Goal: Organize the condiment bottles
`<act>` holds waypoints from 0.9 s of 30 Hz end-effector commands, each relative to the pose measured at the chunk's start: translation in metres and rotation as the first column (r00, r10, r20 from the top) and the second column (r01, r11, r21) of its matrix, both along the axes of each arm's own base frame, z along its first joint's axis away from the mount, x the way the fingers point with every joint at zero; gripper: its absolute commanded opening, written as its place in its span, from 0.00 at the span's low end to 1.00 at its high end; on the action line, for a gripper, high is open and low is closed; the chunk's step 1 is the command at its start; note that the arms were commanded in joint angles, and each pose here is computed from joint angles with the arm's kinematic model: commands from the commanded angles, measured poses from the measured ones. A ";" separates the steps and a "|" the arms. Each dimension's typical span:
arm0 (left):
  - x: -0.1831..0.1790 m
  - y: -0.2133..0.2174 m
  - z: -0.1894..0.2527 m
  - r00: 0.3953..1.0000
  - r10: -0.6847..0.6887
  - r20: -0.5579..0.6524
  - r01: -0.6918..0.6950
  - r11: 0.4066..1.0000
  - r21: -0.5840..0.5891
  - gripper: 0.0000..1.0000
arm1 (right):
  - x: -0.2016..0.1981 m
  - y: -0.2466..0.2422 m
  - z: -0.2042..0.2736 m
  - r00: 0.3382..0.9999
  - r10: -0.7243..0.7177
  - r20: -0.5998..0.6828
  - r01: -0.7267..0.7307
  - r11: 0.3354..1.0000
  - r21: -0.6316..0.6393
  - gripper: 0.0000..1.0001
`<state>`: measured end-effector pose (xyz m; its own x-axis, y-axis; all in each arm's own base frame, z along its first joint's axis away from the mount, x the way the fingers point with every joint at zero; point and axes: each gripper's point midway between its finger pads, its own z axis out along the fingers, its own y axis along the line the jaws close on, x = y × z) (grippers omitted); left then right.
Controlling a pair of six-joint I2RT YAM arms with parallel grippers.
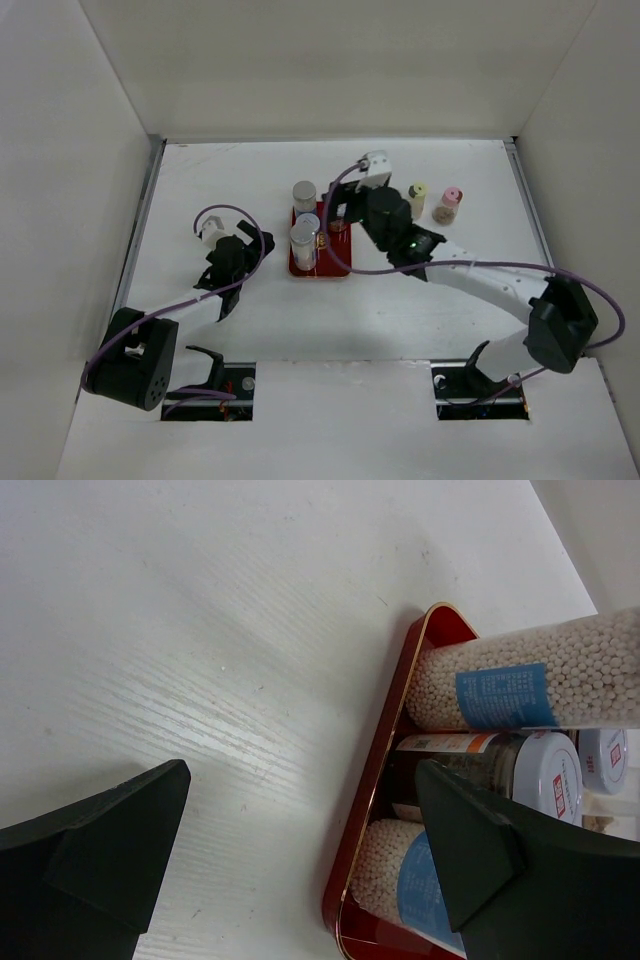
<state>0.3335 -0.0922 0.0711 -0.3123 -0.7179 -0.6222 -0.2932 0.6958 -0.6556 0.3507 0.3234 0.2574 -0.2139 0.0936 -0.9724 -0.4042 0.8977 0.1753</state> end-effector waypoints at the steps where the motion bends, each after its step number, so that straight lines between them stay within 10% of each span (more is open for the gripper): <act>1: 0.004 -0.001 0.014 0.999 0.006 0.054 -0.005 1.000 -0.025 1.00 | 0.037 -0.061 0.005 0.984 -0.175 0.017 0.174 0.982 0.067 0.90; 6: 0.004 -0.003 0.013 0.999 -0.002 0.053 0.004 1.000 -0.028 1.00 | 0.095 -0.163 -0.019 0.881 -0.473 -0.022 0.474 0.880 0.042 0.52; 9: 0.004 -0.004 0.012 0.999 -0.006 0.049 0.008 1.000 -0.027 1.00 | 0.116 -0.212 -0.034 0.808 -0.588 -0.043 0.589 0.808 0.010 0.55; 15: 0.003 -0.005 0.013 0.999 -0.009 0.050 0.010 1.000 -0.026 1.00 | 0.140 -0.239 -0.078 0.769 -0.628 -0.119 0.621 0.778 -0.097 0.94; 22: 0.004 -0.007 0.010 0.999 -0.015 0.041 0.016 1.000 -0.024 1.00 | 0.158 -0.234 -0.114 0.772 -0.611 -0.173 0.596 0.791 -0.135 0.86; 27: 0.004 -0.005 0.012 0.999 -0.009 0.048 0.010 1.000 -0.024 1.00 | 0.163 -0.226 -0.120 0.781 -0.593 -0.195 0.575 0.805 -0.143 0.61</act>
<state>0.3332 -0.0931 0.0709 -0.3146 -0.7170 -0.6220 -0.2919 0.6966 -0.6554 0.4993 0.0888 0.1103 -0.4077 0.1661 -0.8979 0.2589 0.9640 0.0608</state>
